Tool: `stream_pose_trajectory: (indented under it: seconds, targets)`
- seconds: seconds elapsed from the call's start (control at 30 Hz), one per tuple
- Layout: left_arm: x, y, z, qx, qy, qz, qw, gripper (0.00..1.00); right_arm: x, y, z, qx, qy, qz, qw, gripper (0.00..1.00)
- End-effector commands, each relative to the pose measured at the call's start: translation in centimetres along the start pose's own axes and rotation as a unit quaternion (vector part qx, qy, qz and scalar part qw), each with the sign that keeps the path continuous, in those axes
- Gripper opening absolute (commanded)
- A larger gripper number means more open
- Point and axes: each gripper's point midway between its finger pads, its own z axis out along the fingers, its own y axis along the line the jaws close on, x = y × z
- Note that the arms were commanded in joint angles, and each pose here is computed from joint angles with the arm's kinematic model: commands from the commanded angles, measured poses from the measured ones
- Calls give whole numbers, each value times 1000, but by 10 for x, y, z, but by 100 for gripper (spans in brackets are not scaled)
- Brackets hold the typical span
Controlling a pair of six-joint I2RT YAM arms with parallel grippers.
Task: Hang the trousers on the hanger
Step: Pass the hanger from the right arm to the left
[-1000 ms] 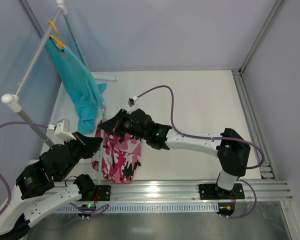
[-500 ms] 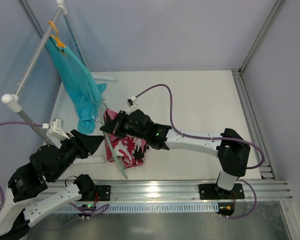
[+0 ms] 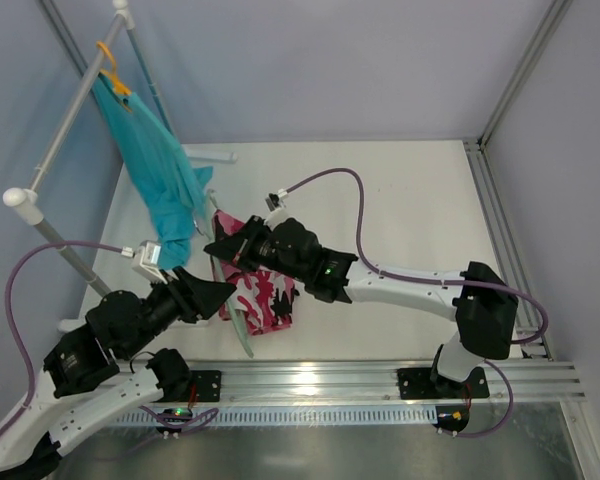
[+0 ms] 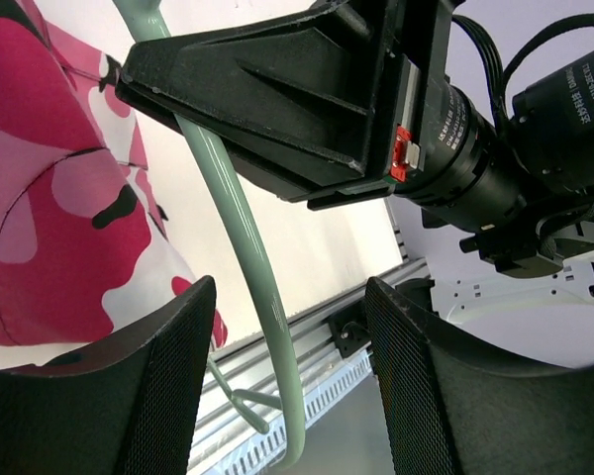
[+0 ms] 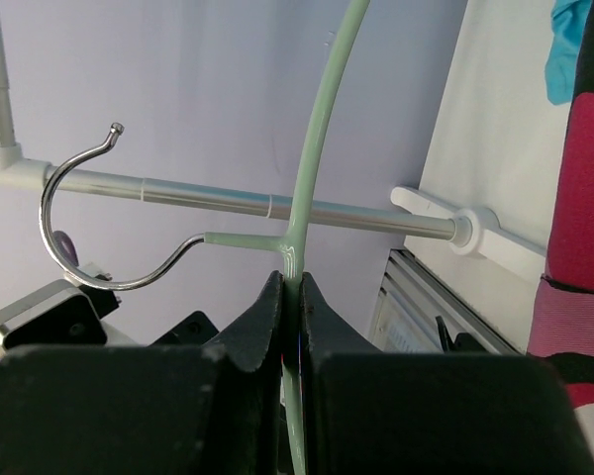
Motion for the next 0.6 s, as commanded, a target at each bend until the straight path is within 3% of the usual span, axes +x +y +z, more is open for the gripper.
stream_pose_trajectory:
  seconds: [0.0,0.17,0.33,0.43,0.47,0.5,0.53,0.57]
  targets:
    - [-9,-23,6,52,-21,7,998,62,-37,102,-37,-157,-67,34,985,4]
    - [-21,-35,13,81,-56,10,995,62,-36,105,-44,-169,-63,46,983,4]
    - [-20,-52,24,109,-49,14,993,60,-35,108,-46,-179,-58,58,980,4]
    - [-19,-58,29,110,-39,15,993,51,-35,105,-48,-180,-58,63,980,4]
    - [-19,-59,30,112,-38,16,993,47,-35,105,-49,-182,-57,64,980,4]
    - [-21,-61,29,112,-38,16,993,32,-34,104,-49,-179,-56,64,980,4]
    - [-21,-60,29,110,-39,14,993,26,-34,105,-50,-178,-56,62,980,4]
    - [-25,-59,30,102,-47,10,994,10,-34,106,-51,-180,-54,60,980,4]
